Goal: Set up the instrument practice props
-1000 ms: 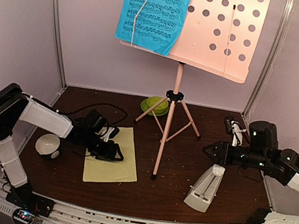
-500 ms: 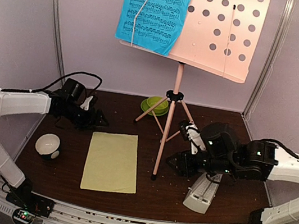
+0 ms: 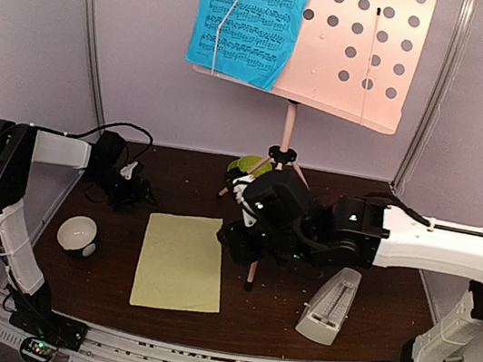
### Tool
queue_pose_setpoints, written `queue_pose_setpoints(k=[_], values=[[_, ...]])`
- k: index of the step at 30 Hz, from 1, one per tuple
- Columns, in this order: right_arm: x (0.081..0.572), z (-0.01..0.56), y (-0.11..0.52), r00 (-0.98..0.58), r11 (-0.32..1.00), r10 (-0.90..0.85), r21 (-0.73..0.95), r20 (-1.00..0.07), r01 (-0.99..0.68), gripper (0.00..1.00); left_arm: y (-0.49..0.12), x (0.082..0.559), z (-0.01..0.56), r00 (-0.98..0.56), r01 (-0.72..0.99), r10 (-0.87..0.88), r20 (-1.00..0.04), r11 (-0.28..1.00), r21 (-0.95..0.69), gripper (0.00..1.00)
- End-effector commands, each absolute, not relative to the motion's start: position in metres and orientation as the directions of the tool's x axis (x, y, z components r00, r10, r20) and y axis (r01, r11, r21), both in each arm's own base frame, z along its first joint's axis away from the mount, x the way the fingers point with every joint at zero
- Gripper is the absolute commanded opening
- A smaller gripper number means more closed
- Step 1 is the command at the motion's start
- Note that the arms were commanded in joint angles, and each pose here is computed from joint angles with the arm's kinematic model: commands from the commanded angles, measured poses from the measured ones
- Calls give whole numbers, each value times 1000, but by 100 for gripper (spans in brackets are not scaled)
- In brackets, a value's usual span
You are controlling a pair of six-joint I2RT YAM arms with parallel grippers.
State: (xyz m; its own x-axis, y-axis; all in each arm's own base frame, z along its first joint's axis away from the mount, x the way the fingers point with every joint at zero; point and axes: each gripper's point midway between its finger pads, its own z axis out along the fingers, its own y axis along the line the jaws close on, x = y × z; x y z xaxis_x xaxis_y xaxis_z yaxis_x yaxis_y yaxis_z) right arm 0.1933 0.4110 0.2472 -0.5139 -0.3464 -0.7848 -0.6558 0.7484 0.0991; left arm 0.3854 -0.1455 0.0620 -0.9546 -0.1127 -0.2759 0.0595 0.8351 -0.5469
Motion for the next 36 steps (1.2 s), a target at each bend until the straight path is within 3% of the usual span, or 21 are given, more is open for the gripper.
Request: queue_pose_setpoints(k=[1,10,21,32,36], values=[[193,210,447,-503,734,-475,-10,-722,-679,46,-139,396,68,-951,136,-37,-307,841,-523,77],[220,146,496,-518,737,-547,-85,-658,-670,39,-145,372,45,-963,129,-37,-266,806,-578,76],[258,69,488,-572,743,-610,-144,-549,-653,33,-160,358,19,-973,159,23,-231,790,-592,76],[249,24,490,-579,682,-680,-99,-450,-724,27,-198,338,4,-973,210,101,-209,766,-608,76],[249,17,492,-584,671,-685,-67,-435,-738,27,-219,329,12,-962,253,104,-253,690,-678,76]])
